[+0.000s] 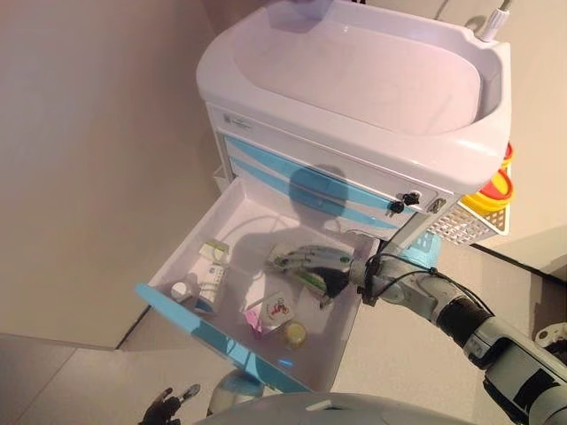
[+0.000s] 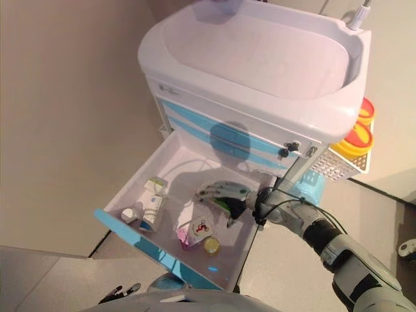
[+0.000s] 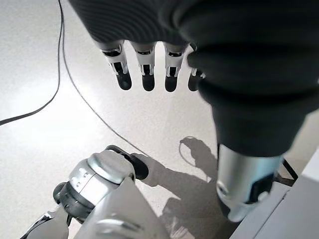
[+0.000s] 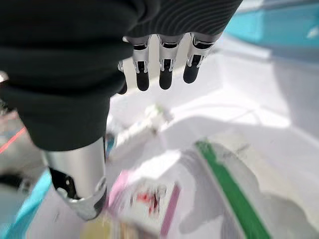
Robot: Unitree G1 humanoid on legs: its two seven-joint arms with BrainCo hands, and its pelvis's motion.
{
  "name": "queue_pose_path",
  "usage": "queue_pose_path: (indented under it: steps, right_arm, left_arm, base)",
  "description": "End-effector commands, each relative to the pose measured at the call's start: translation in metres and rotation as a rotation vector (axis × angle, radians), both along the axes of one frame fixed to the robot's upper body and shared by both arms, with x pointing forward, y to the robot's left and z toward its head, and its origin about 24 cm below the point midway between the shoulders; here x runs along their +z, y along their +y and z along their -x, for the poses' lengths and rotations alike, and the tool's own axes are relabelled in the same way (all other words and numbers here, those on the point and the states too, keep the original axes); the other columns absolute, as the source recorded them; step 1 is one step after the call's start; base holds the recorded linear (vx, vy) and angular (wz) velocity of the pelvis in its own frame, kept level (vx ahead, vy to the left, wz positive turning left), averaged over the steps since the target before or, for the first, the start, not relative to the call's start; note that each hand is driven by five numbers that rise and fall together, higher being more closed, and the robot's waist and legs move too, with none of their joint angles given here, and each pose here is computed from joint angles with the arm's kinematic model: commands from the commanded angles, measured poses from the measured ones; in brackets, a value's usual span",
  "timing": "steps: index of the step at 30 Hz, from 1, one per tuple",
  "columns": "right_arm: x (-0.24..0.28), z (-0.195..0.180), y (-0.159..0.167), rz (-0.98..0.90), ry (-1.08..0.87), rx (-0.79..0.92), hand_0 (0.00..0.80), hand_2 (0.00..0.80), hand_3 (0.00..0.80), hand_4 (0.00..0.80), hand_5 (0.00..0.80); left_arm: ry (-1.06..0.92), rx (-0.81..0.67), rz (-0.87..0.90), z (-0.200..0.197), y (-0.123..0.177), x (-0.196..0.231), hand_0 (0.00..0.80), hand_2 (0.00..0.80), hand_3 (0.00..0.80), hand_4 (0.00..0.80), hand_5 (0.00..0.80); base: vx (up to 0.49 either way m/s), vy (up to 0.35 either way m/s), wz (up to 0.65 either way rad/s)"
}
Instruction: Open the drawer and pick up the medicine
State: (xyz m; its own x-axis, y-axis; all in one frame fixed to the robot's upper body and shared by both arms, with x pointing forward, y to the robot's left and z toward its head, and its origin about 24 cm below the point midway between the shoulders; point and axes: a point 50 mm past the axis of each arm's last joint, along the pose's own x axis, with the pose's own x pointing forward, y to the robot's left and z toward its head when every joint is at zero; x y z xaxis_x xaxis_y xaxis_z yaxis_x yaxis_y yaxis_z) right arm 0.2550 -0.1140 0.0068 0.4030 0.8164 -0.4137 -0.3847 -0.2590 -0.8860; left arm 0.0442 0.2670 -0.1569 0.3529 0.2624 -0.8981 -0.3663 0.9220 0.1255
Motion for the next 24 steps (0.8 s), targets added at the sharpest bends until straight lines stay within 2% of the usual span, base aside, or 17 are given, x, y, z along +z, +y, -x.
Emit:
queue_pose_path:
  steps: [1, 5, 12, 24]
  right_arm:
    - [-0.004, 0.005, 0.01, -0.027, -0.019, 0.073, 0.0, 0.0, 0.0, 0.0, 0.0]
    - [-0.021, 0.014, 0.005, -0.027, -0.009, 0.059, 0.0, 0.0, 0.0, 0.0, 0.0]
    - [-0.044, 0.028, 0.003, -0.056, -0.126, 0.034, 0.0, 0.0, 0.0, 0.0, 0.0]
    - [-0.064, 0.042, 0.003, -0.059, -0.124, 0.033, 0.0, 0.0, 0.0, 0.0, 0.0]
  left_arm:
    - [0.045, -0.113, -0.025, -0.003, 0.004, 0.001, 0.0, 0.0, 0.0, 0.0, 0.0]
    - [0.029, -0.142, -0.028, -0.008, 0.003, 0.001, 0.0, 0.0, 0.0, 0.0, 0.0]
    - [0.008, -0.154, -0.022, -0.011, -0.002, 0.001, 0.0, 0.0, 0.0, 0.0, 0.0]
    - [0.009, -0.185, -0.008, -0.009, -0.007, -0.001, 0.0, 0.0, 0.0, 0.0, 0.0]
  base:
    - [0.001, -0.034, 0.01]
    - [0.001, -0.016, 0.0]
    - [0.0, 0.0, 0.0]
    - [0.0, -0.002, 0.02]
